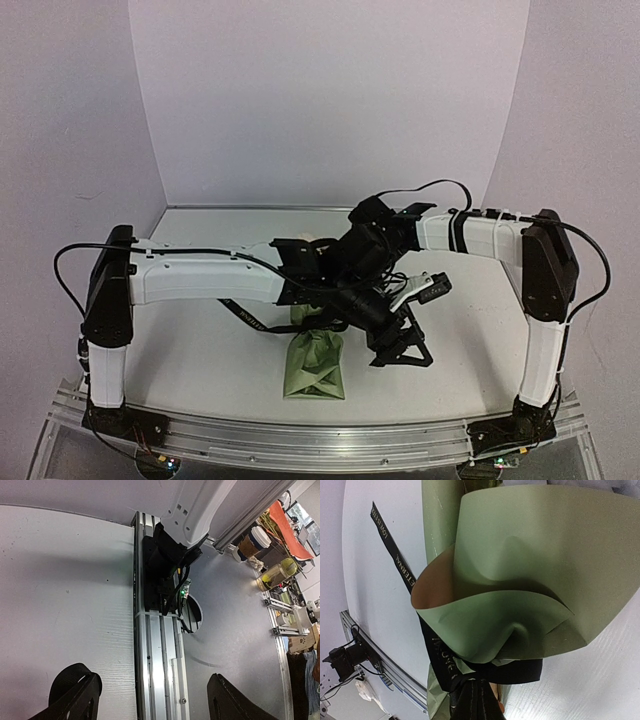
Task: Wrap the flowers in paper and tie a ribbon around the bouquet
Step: Cross the half-tied ribbon over the folded bouquet.
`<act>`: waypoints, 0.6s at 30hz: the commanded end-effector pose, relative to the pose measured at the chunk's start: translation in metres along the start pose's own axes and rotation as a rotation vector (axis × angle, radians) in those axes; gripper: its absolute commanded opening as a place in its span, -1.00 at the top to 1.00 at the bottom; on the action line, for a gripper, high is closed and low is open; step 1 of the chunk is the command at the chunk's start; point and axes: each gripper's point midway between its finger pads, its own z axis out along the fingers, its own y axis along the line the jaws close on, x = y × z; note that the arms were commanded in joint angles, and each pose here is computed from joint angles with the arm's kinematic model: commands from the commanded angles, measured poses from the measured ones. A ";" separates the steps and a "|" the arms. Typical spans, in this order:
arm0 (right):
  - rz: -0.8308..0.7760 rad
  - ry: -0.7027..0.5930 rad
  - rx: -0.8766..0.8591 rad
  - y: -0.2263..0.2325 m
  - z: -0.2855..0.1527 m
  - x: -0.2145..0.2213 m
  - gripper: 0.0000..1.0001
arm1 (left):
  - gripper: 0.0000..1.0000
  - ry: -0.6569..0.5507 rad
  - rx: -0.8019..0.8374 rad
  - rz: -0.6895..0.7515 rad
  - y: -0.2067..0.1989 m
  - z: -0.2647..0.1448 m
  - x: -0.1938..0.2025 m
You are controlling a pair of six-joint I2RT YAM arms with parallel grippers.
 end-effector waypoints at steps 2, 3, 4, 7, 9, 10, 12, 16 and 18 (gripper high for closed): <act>-0.014 -0.020 -0.003 0.005 -0.005 -0.006 1.00 | -0.56 -0.051 -0.002 0.002 -0.001 -0.006 -0.015; -0.015 -0.020 -0.001 0.005 -0.005 -0.005 1.00 | -0.55 -0.026 -0.029 -0.045 0.010 -0.004 -0.002; -0.016 -0.020 0.001 0.004 -0.005 -0.005 1.00 | -0.53 0.002 -0.049 -0.103 0.022 -0.003 0.014; -0.020 -0.017 0.008 0.001 -0.005 -0.002 1.00 | -0.49 0.035 -0.075 -0.271 0.049 -0.012 0.064; -0.018 -0.013 0.011 0.000 -0.004 -0.001 1.00 | -0.50 0.078 -0.108 -0.337 0.057 -0.015 0.099; -0.017 -0.012 0.012 -0.001 -0.004 -0.001 1.00 | -0.50 0.099 -0.114 -0.360 0.058 -0.015 0.111; -0.017 -0.011 0.016 -0.002 -0.003 0.000 1.00 | -0.50 0.125 -0.117 -0.388 0.056 -0.017 0.126; -0.018 -0.017 0.023 -0.003 -0.005 0.001 1.00 | -0.50 0.052 -0.144 -0.341 0.045 -0.039 0.108; -0.022 -0.023 0.025 -0.002 -0.008 0.002 1.00 | -0.49 -0.021 -0.147 -0.293 0.034 -0.056 0.087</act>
